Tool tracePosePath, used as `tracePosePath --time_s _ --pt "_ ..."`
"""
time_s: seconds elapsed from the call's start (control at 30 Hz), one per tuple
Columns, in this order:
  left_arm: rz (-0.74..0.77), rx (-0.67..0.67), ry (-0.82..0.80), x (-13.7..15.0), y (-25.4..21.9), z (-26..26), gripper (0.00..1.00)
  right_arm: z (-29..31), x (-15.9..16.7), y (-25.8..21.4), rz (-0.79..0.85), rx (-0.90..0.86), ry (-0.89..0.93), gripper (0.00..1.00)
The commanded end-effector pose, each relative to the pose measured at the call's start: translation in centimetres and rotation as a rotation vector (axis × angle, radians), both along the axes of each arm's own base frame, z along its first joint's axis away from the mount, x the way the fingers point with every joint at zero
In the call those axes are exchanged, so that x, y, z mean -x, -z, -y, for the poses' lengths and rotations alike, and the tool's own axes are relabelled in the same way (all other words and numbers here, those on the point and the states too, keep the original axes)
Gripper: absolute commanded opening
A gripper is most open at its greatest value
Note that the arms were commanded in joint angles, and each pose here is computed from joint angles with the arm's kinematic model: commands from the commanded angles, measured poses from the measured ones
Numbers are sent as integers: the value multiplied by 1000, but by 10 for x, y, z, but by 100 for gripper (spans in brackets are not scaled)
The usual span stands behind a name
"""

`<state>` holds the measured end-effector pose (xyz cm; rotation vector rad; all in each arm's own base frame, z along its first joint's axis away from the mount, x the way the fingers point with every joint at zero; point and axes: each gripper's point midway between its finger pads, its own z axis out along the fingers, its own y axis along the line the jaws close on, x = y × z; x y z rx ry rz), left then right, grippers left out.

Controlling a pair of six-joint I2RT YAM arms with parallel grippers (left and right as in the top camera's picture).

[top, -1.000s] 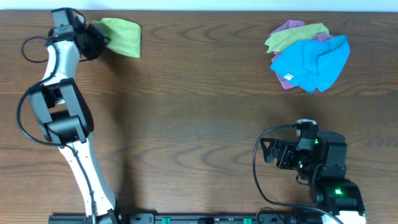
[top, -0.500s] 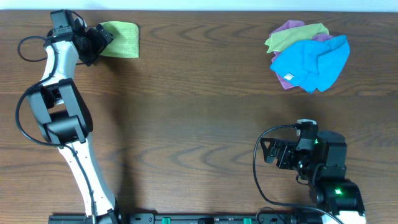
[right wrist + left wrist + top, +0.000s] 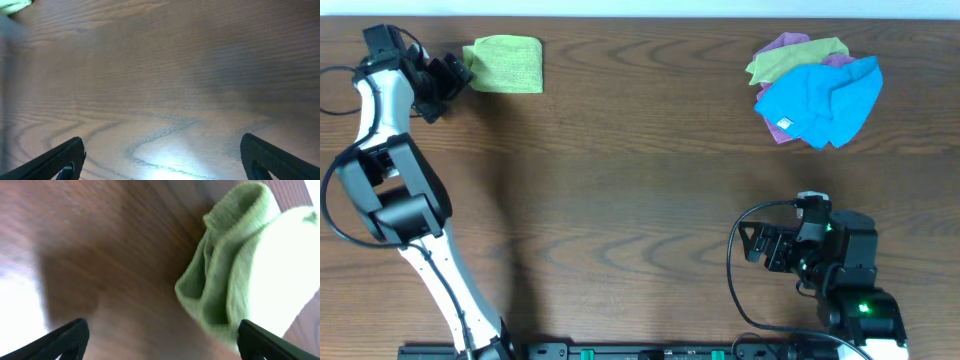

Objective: Fold the cloth
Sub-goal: 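Release the green cloth and pull the left gripper back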

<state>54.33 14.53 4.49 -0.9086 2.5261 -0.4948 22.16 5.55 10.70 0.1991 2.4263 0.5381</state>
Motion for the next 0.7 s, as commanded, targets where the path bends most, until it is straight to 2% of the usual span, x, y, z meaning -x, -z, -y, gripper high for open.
tracePosePath --time_s 0.0,0.27,0.67 --pt "57 -157 50 2 -53 -10 96 1 0 0 -6 -15 15 99" --pt "9 -232 110 32 -95 2 96 1 0 0 -6 -15 15 99" --pt "-40 -323 253 66 -145 73 96 1 0 0 -6 -15 15 99"
